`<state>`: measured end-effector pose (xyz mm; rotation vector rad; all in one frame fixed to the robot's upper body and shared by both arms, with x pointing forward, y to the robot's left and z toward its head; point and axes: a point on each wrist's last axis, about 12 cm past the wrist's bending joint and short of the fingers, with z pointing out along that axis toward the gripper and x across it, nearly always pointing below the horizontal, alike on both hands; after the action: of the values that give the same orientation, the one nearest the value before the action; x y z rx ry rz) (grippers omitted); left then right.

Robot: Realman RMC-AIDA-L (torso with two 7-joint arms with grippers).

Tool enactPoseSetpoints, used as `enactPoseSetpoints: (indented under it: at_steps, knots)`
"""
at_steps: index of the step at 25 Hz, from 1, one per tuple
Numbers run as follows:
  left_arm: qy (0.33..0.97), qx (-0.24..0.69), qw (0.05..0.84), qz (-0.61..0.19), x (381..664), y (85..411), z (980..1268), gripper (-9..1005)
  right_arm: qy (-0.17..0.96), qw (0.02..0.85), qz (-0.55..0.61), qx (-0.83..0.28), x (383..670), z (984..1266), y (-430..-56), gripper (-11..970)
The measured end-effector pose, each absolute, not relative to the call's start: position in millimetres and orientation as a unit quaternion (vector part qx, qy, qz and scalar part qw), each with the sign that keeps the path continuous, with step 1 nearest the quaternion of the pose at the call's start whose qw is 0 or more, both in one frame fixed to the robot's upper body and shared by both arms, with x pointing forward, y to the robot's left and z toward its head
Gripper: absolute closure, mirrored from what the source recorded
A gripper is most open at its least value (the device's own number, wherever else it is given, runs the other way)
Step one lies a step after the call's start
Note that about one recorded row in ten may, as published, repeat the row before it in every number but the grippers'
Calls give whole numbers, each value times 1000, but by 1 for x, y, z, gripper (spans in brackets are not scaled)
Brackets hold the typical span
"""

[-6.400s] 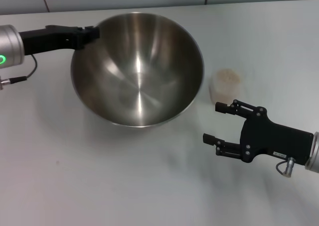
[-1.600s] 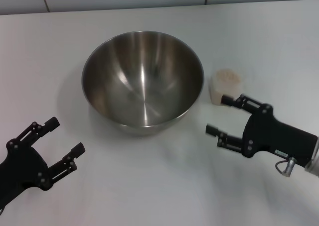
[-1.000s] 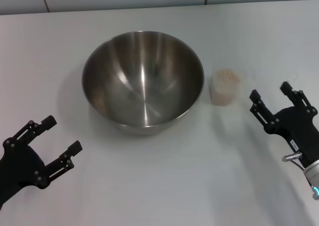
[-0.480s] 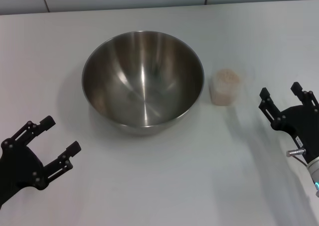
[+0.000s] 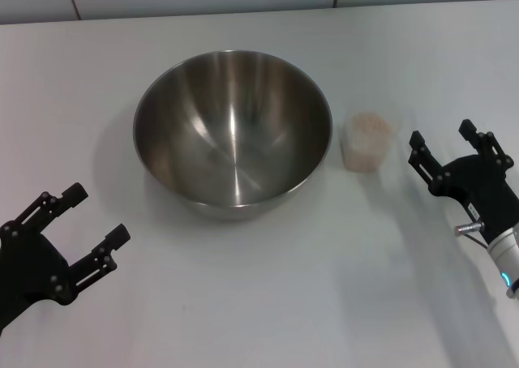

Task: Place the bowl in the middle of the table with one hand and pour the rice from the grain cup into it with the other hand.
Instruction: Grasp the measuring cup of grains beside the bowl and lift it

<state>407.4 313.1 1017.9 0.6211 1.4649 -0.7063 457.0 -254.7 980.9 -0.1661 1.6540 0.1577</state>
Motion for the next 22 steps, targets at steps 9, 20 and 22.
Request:
enactPoseSetpoints:
  at_steps: [9,20,22]
  knots:
    - [637,264,654,-309,410,309,1019,188,742,660,62,-97,486,985,-254,256]
    - [629,259,665,-307,415,307,1022,188,743,658,57,-104,498,988,-253,289]
    - [629,259,665,-307,416,307,1022,188,743,658,57,-104,498,988,-253,295]
